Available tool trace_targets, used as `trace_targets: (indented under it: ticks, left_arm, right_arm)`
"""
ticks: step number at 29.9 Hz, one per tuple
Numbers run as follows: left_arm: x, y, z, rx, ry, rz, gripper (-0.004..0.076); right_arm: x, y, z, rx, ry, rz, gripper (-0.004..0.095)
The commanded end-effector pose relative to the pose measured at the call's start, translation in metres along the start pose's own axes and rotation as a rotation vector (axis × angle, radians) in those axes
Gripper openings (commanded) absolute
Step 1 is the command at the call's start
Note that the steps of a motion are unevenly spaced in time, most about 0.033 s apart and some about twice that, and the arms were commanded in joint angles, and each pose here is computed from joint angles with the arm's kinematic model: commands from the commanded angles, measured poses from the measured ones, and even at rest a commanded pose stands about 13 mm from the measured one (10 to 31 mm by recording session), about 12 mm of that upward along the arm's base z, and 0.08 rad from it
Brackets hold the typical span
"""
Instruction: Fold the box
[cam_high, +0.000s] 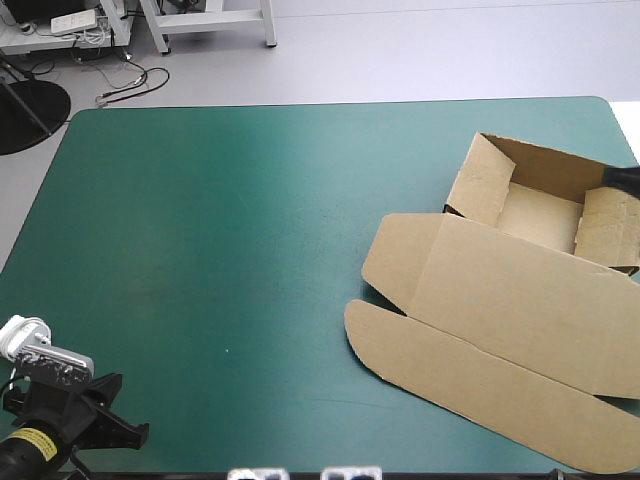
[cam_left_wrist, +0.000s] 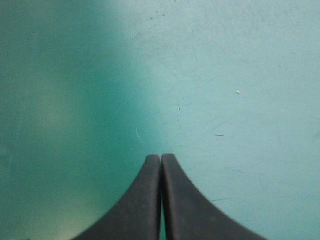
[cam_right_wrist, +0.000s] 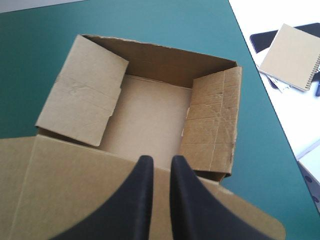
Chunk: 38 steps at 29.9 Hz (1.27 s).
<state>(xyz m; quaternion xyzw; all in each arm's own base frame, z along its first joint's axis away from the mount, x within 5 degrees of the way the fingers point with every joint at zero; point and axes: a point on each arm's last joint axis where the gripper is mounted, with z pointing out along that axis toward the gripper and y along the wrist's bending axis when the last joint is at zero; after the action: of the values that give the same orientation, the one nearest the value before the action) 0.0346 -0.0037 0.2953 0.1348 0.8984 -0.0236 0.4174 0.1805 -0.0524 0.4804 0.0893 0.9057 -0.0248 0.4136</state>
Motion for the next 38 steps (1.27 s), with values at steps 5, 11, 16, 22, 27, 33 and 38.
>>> trace_targets:
  ticks: [5,11,16,22,27,33,38]
  left_arm:
    - [-0.003,0.001,-0.016,-0.004,-0.161,0.009,-0.001]
    - [0.004,0.001,-0.024,0.004,-0.208,0.025,-0.001]
    - [0.014,0.0,-0.015,0.006,-0.186,0.036,-0.001]
    - [0.022,-0.006,-0.003,0.056,-0.133,0.047,-0.001]
    - [0.024,-0.006,-0.002,0.059,-0.121,0.047,-0.001]
    - [0.024,-0.007,-0.002,0.067,-0.121,0.035,-0.001]
    - [0.024,-0.007,-0.002,0.067,-0.121,0.035,-0.001]
  right_arm:
    - [0.086,0.022,-0.057,-0.046,-0.152,-0.04,-0.002]
    - [0.17,0.036,-0.037,-0.15,-0.143,-0.036,-0.0019]
    - [0.218,0.04,-0.016,-0.186,-0.094,-0.038,-0.002]
    - [0.241,0.043,-0.01,-0.25,-0.077,-0.114,-0.002]
    - [0.244,0.042,-0.009,-0.285,-0.071,-0.194,-0.002]
    - [0.251,0.041,0.0,-0.288,-0.033,-0.195,-0.002]
    - [0.257,0.045,0.005,-0.338,0.01,-0.162,-0.002]
